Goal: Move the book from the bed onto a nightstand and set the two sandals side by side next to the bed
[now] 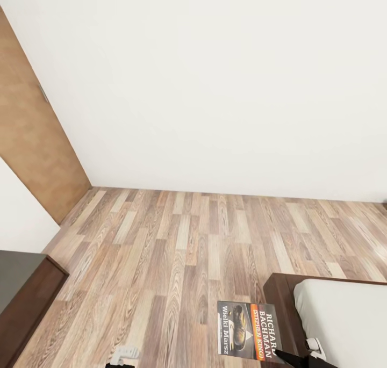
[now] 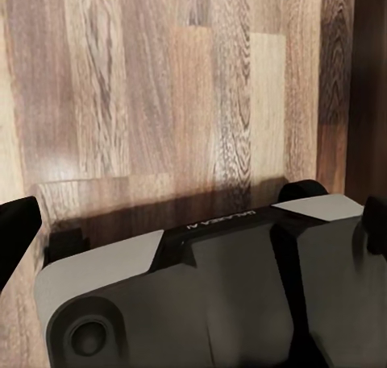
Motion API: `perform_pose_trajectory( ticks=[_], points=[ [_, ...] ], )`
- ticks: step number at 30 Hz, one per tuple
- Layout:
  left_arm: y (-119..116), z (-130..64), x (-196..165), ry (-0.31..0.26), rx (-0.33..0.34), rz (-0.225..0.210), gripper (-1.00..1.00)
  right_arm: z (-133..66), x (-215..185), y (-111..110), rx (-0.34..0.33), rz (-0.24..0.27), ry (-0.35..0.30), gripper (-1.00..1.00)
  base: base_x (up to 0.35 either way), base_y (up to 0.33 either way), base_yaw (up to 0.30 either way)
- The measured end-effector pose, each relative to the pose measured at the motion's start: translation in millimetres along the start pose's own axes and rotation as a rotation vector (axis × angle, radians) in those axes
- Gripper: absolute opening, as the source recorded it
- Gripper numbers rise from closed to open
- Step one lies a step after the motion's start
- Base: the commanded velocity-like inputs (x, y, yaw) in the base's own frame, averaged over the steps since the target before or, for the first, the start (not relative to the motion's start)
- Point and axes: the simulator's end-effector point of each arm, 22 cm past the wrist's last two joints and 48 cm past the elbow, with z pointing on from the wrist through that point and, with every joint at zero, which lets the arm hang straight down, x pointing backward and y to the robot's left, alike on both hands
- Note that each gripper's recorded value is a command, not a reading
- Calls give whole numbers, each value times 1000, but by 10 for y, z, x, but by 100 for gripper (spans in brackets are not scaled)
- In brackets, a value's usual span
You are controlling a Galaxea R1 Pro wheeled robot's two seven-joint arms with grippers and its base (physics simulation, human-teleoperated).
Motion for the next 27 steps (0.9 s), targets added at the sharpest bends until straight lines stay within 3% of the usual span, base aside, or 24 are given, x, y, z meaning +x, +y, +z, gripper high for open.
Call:
perform_pose_trajectory(
  ticks=[27],
  points=[
    [-86, -57, -87, -30, 7, 11, 100, 1, -93, 125, -17, -37, -13, -100, 0, 0, 0]
  ],
)
